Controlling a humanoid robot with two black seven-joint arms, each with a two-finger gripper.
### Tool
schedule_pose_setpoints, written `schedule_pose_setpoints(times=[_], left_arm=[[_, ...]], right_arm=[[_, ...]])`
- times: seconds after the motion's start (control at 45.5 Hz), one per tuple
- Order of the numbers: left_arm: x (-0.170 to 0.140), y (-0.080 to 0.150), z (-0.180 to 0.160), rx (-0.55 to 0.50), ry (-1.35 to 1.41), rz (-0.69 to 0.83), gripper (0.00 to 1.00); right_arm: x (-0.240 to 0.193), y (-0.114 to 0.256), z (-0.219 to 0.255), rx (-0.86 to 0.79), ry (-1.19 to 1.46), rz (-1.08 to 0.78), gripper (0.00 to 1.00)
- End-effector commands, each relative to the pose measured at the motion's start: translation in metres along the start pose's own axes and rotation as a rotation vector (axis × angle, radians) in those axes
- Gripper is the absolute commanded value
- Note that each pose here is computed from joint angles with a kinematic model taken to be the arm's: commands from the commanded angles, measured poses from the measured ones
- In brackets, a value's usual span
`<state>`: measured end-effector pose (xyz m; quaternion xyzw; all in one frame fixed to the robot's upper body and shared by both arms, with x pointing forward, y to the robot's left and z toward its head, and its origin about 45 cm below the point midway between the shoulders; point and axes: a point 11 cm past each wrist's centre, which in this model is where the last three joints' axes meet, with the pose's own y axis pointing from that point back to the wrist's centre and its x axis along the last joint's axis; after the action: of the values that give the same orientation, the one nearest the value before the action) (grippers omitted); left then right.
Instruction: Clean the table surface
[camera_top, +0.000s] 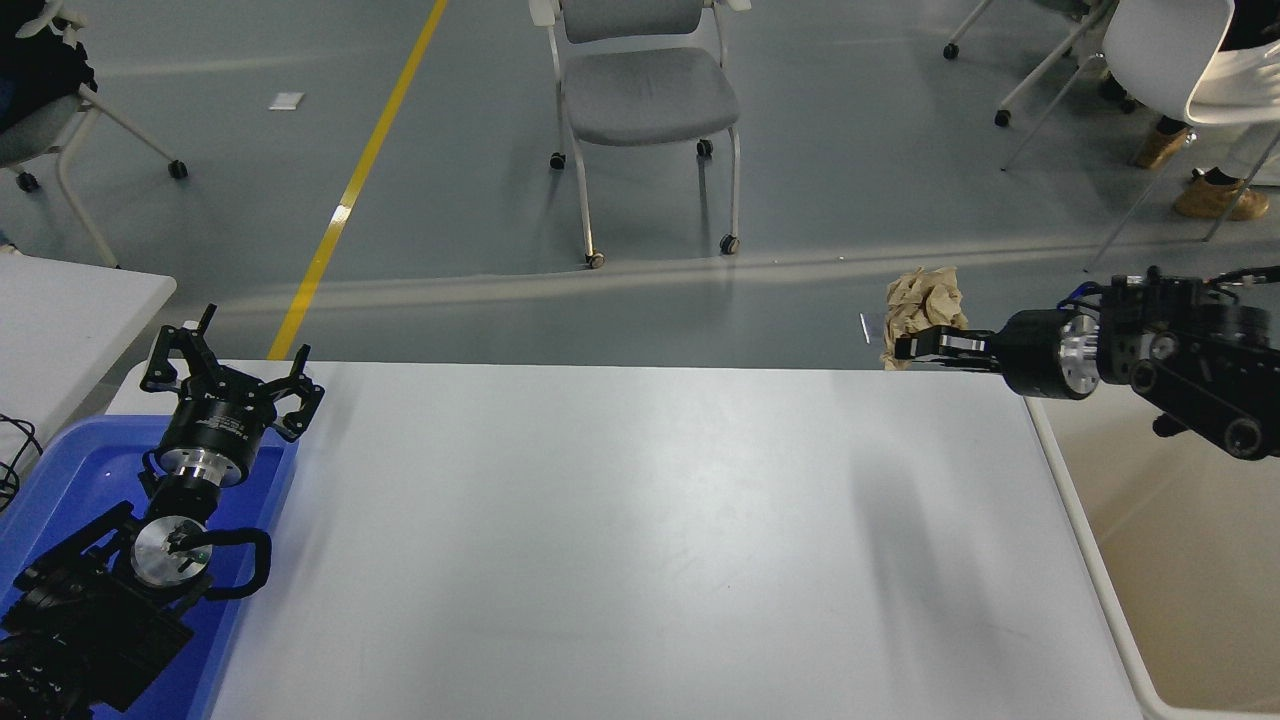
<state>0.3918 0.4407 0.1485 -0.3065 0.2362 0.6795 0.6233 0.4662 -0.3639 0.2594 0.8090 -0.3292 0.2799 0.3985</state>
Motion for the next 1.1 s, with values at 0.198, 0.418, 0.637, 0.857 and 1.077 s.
schedule_pose_setpoints(times=[0.198,0.418,0.637,0.857,1.077], left_arm=[[0.0,0.0,0.0,0.0,0.0,0.001,1.0],[0.0,0.0,0.0,0.0,0.0,0.0,1.0],[0.0,0.0,0.0,0.0,0.0,0.001,1.0],[0.0,0.0,0.0,0.0,0.0,0.001,1.0],[0.0,0.0,0.0,0.0,0.0,0.0,1.0]], right_arm=[[0.049,0.048,0.05,-0.098,-0.167,0.25,0.0],[0.044,0.083,0.104,-0.265,-0.203,0.318,0.0],[0.029,0.109,0.139,-0.378,-0.228,0.342,0.0],[0.016,0.144,0.171,-0.507,-0.23,0.369,0.0],[-0.017,0.167,0.199,-0.617,-0.22,0.317,0.0]])
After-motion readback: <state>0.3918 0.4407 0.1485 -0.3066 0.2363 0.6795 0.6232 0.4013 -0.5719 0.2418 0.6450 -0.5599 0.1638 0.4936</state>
